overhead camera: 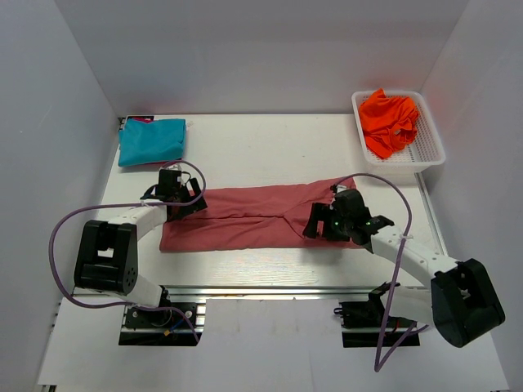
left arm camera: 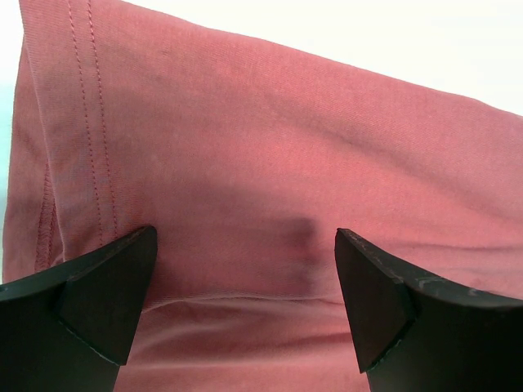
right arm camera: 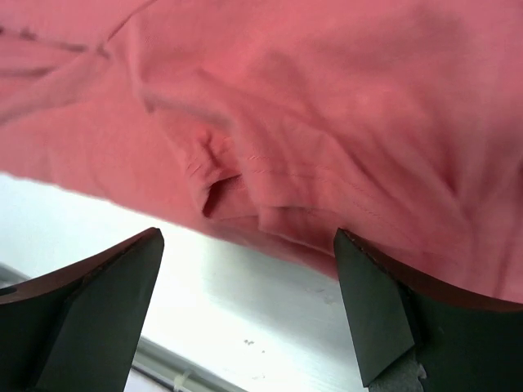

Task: Fold and stack the t-shirts
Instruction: Fold the other side of the tshirt into a rectangle, then rotate the tshirt 85 degrees

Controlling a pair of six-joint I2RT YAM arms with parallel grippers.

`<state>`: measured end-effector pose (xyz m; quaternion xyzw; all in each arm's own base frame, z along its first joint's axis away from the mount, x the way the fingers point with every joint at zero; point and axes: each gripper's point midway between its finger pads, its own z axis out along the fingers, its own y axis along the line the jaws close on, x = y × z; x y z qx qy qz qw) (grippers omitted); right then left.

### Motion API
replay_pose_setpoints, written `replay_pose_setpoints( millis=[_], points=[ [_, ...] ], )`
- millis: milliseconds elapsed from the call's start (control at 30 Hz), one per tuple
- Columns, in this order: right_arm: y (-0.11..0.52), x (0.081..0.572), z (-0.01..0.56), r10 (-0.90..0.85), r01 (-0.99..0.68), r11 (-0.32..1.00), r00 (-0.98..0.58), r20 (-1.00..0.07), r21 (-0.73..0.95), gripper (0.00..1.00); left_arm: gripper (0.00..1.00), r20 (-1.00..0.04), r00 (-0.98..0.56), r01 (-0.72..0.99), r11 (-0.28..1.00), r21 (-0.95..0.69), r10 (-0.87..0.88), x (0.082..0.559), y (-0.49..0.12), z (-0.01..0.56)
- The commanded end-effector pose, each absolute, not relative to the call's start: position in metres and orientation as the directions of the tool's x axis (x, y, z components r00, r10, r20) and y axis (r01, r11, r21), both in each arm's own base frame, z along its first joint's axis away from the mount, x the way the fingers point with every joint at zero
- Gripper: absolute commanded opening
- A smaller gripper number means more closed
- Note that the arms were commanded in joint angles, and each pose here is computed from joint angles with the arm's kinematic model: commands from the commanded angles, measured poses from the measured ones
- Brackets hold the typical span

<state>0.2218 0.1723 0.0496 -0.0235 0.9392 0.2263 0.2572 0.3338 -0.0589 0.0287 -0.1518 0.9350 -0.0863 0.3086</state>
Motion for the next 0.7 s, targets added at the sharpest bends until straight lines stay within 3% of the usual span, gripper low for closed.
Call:
replay_pose_setpoints(
  millis=[0, 67, 300, 500, 667],
  points=[
    [0.165, 0.241, 0.063, 0.122, -0.118, 0.919, -0.821, -0.557, 0.376, 0.9, 1.0, -0.562, -0.752, -0.253, 0.938, -0.238, -0.345, 0.334, -0.051, 0.04],
    [0.158, 0.255, 0.072, 0.156, -0.077, 0.934, -0.791, -0.592, 0.349, 0.9, 1.0, -0.558, -0.755, -0.261, 0.938, -0.226, -0.345, 0.333, -0.049, 0.04],
    [0.184, 0.285, 0.096, 0.166, -0.16, 0.898, -0.737, -0.655, 0.409, 0.9, 1.0, -0.549, -0.758, -0.276, 0.936, -0.22, -0.353, 0.326, -0.047, 0.041],
    [0.176, 0.296, 0.049, 0.187, 0.002, 0.942, -0.833, -0.521, 0.334, 0.9, 1.0, -0.47, -0.795, -0.315, 0.923, -0.222, -0.384, 0.301, -0.052, 0.03],
    [0.167, 0.321, 0.019, 0.285, 0.151, 0.934, -0.864, -0.416, 0.325, 0.9, 1.0, -0.338, -0.826, -0.377, 0.888, -0.262, -0.45, 0.262, -0.063, 0.016]
  ],
)
